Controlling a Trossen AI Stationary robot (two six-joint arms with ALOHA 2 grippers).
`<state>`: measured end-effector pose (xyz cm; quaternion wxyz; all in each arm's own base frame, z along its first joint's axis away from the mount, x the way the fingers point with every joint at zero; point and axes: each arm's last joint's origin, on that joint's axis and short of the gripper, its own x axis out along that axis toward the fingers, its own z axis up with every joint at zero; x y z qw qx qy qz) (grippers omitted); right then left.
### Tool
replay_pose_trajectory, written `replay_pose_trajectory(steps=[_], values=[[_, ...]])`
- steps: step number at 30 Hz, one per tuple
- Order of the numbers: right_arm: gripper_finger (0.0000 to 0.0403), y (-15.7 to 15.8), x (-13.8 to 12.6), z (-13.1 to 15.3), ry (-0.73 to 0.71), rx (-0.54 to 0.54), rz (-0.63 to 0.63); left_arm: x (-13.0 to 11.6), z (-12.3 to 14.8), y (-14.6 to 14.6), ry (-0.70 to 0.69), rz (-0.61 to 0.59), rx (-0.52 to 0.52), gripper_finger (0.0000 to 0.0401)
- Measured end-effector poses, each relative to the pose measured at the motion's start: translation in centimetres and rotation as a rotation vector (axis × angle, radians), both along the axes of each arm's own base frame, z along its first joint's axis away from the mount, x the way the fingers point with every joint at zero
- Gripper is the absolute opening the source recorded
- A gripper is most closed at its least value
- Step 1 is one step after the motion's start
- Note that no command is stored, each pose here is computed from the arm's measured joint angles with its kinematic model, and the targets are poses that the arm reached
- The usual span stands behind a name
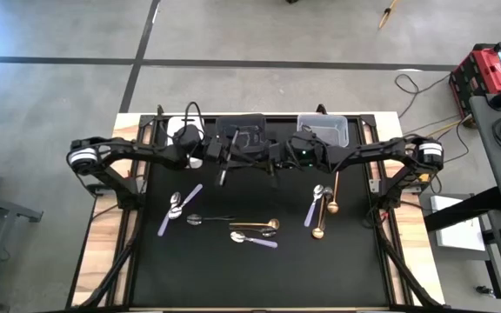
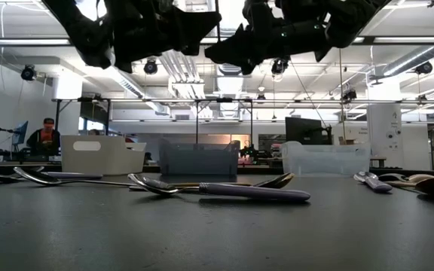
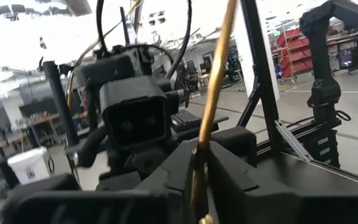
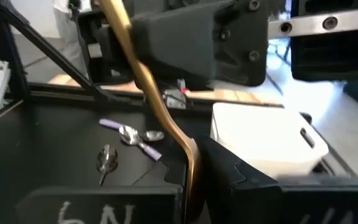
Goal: Sort silverware by color (type)
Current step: Put the gold spoon into the black bin
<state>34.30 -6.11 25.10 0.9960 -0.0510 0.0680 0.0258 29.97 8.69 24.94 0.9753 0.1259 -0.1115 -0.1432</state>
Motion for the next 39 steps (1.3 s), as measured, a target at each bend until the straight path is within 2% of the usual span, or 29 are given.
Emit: replay_pose_trajectory(steps=[8, 14, 21, 27, 32, 36, 39], values=[[0.0015, 0.0, -1.9, 0.2, 0.249, 0.087, -0.109, -0.8, -0.3, 1.4, 0.114, 0.071, -0.025, 0.0150], [0.0015, -0.2, -2.9, 0.8, 0.549, 0.136, -0.236, -2.1, -0.2, 3.1, 0.176, 0.174, -0.004, 0.0202], [0.0015, -0.3, -3.7, 2.6, 0.761, 0.165, -0.351, -3.2, -0.1, 3.6, 0.273, 0.337, 0.062, 0.0212], [0.0015, -0.6, -4.6, 3.9, 0.858, 0.175, -0.518, -4.3, 1.6, 2.9, 0.240, 0.334, 0.081, 0.0213], [0.0015, -0.7, -4.8, 4.2, 0.854, 0.228, -0.601, -4.2, 3.0, 1.3, 0.155, 0.268, 0.092, 0.0213], [0.0015, -0.8, -4.6, 3.9, 0.860, 0.255, -0.622, -2.8, 2.3, 0.3, 0.120, 0.202, 0.083, 0.0213], [0.0015, -0.9, -4.1, 2.9, 0.902, 0.258, -0.631, -1.6, 1.0, 0.1, 0.131, 0.222, 0.083, 0.0212]])
